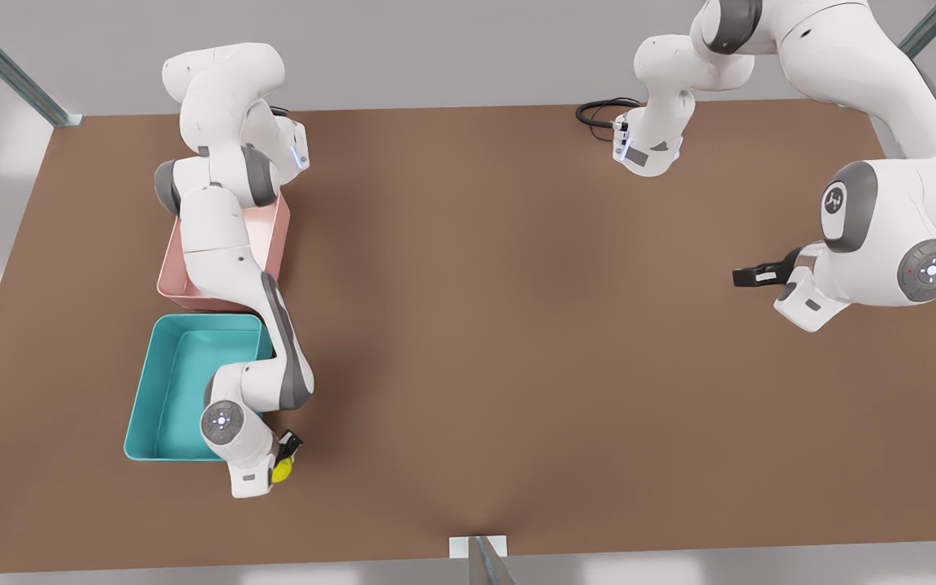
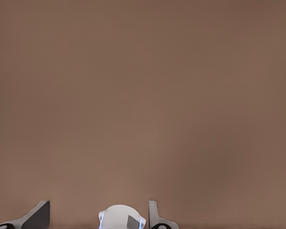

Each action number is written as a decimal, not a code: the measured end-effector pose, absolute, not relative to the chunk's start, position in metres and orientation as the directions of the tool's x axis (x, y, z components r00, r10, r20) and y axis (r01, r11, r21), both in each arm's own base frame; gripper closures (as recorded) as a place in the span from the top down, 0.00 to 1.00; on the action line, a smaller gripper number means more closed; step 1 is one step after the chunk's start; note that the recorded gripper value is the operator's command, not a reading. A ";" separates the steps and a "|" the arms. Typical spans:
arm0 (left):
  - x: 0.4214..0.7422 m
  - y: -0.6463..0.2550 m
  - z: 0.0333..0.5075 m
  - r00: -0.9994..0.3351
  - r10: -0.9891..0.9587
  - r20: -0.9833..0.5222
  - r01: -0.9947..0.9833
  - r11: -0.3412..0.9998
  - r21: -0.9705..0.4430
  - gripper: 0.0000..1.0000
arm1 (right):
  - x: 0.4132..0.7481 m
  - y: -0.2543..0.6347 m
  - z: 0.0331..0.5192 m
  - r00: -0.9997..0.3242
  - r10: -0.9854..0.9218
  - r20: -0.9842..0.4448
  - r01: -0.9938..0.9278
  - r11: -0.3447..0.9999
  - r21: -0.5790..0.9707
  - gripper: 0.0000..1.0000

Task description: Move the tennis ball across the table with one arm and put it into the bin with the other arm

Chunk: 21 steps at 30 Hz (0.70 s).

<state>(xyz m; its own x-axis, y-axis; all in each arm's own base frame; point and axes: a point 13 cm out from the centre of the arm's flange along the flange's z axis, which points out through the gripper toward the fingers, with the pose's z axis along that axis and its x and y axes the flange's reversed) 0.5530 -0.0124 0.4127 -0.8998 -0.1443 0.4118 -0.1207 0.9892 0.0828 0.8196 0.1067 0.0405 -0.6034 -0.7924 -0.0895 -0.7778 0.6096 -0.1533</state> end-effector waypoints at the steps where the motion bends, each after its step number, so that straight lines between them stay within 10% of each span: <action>1: 0.553 -0.012 0.412 -0.900 -0.145 0.412 -0.121 0.989 0.083 1.00 | 0.821 0.108 0.045 -0.602 -0.793 -0.095 -0.778 0.609 -0.155 0.46; 13: 0.559 -0.015 0.414 -0.907 -0.140 0.396 -0.118 0.990 0.082 1.00 | 0.757 0.093 0.187 -0.628 -0.775 -0.072 -0.771 0.632 -0.080 0.46; 19: 0.560 -0.016 0.416 -0.910 -0.139 0.392 -0.116 0.990 0.081 1.00 | 0.725 -0.021 0.183 -0.741 -0.671 -0.023 -0.670 0.741 -0.032 0.46; 21: 0.560 -0.016 0.417 -0.910 -0.139 0.391 -0.116 0.990 0.081 1.00 | 0.721 -0.046 0.167 -0.764 -0.645 -0.006 -0.644 0.764 -0.021 1.00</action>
